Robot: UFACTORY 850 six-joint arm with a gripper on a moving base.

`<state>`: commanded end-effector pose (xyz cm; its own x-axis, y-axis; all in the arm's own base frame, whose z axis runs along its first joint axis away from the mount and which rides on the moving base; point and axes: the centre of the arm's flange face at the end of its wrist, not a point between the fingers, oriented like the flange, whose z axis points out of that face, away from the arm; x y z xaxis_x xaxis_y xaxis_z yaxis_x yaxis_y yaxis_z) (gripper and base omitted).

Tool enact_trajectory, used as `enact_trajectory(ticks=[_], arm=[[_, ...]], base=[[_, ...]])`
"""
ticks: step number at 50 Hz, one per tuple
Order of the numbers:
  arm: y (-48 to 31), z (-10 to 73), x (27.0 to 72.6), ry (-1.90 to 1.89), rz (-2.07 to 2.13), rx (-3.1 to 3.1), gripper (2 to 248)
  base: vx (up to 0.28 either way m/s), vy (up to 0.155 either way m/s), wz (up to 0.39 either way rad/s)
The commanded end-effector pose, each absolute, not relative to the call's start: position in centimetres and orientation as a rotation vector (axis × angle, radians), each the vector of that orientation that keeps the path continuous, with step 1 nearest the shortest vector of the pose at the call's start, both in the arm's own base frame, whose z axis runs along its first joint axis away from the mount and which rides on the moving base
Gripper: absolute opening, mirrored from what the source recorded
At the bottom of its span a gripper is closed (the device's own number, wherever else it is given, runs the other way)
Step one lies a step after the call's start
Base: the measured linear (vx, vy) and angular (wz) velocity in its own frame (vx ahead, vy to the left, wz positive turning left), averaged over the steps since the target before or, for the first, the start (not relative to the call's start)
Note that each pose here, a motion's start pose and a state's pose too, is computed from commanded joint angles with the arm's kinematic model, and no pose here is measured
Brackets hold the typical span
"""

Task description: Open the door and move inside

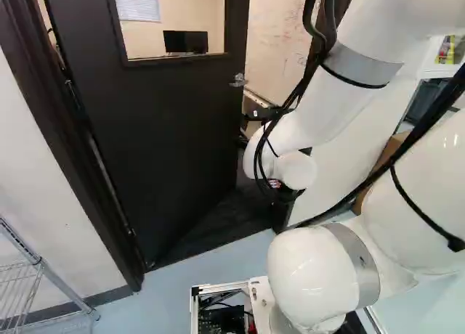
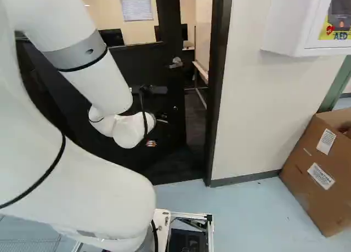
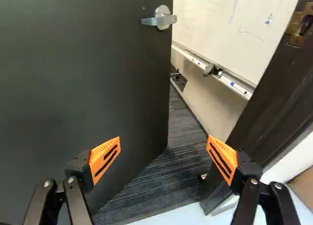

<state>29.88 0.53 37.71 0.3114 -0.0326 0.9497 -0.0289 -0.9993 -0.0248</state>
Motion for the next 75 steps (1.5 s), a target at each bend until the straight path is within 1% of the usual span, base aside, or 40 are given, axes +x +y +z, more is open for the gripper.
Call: enact_trajectory(ticks=[31, 75], arm=[[0.53, 37.71, 29.88, 0.060, -1.841, -2.541, 247], [0.53, 37.71, 29.88, 0.060, -1.841, -2.541, 247]], base=[[0.091, 0.116, 0.137], [0.079, 0.064, -0.012]])
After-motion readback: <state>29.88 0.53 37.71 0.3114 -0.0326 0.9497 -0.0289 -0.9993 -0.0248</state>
